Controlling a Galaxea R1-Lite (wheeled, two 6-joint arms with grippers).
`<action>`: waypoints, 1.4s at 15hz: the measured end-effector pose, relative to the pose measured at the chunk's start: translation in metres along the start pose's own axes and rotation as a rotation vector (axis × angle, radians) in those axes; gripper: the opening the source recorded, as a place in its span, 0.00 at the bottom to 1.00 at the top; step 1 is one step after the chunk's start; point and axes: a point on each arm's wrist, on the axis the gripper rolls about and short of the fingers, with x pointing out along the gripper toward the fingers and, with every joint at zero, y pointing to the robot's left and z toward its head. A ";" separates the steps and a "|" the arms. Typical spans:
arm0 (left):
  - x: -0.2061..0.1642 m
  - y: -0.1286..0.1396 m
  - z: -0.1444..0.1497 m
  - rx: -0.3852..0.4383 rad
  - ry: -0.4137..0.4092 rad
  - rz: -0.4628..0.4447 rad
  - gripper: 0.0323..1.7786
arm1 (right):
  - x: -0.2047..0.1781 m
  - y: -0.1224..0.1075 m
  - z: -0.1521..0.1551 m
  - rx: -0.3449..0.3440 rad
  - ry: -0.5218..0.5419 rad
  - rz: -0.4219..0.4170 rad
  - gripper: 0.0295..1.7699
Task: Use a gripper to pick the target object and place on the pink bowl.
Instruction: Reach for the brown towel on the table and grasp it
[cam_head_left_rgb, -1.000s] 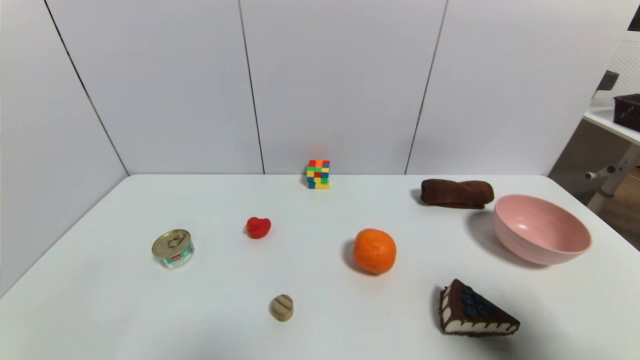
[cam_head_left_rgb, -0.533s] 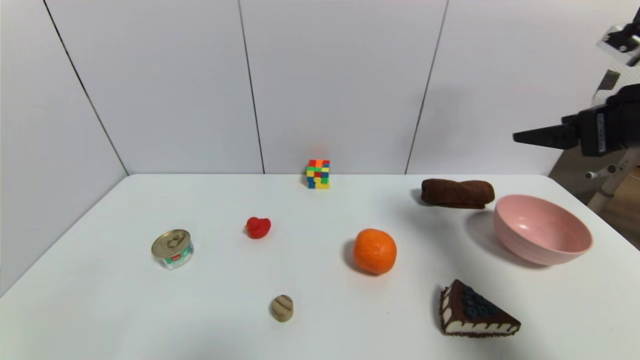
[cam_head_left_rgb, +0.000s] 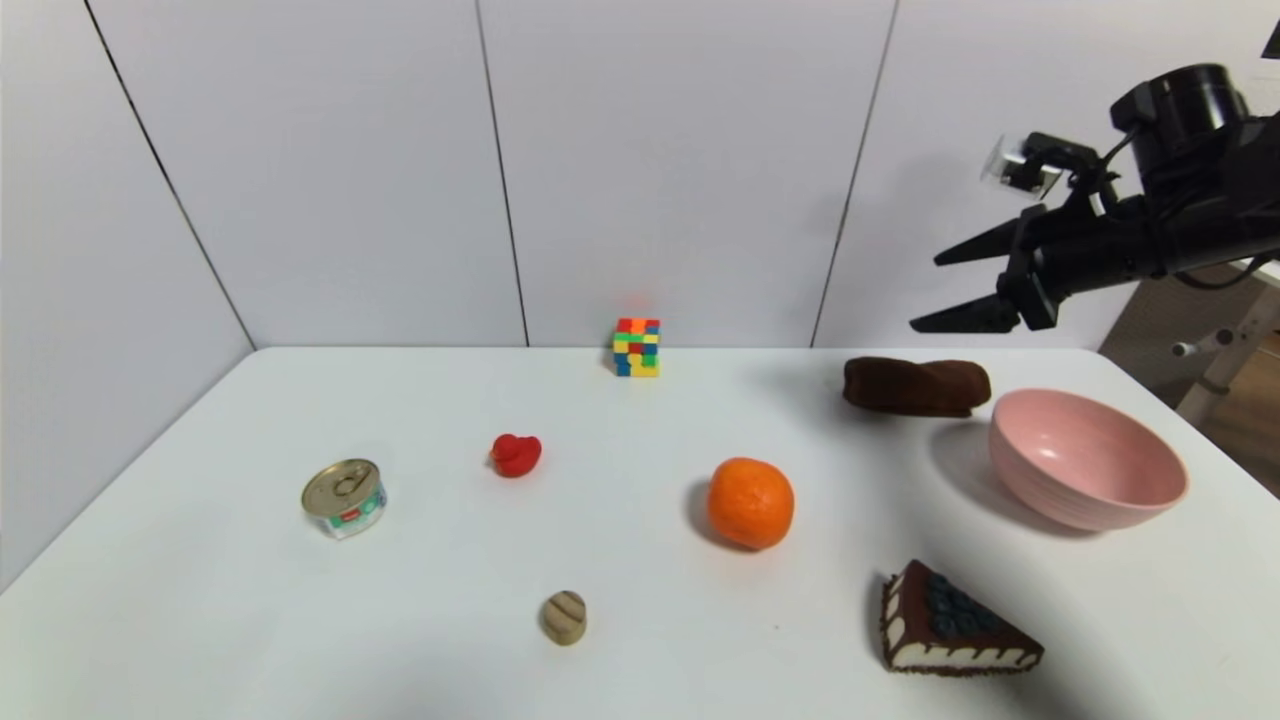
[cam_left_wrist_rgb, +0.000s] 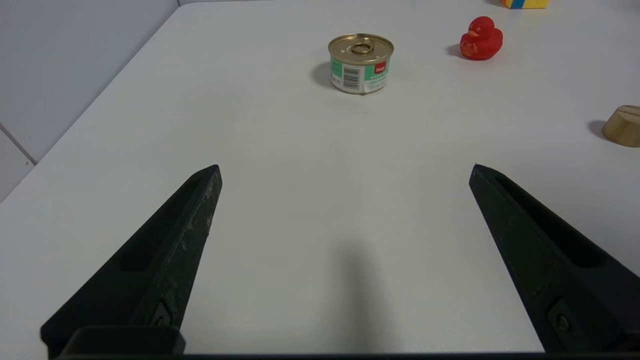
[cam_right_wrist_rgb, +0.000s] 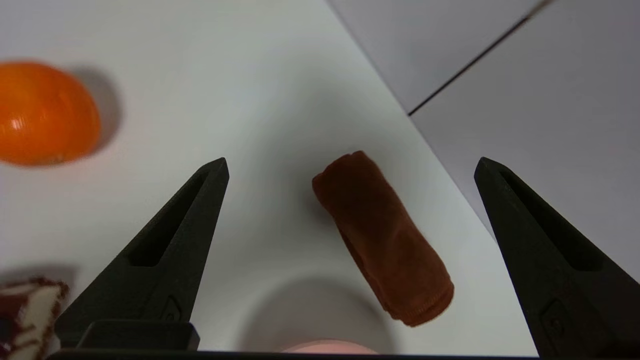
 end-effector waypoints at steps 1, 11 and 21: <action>0.000 0.000 0.000 0.000 0.000 0.000 1.00 | 0.010 -0.003 -0.010 -0.049 0.029 0.051 0.96; 0.000 0.000 0.000 0.000 0.000 0.000 1.00 | 0.061 -0.017 -0.066 -0.184 0.100 0.209 0.96; 0.000 0.000 0.000 0.000 0.000 0.000 1.00 | 0.086 -0.028 -0.079 -0.247 0.104 0.153 0.96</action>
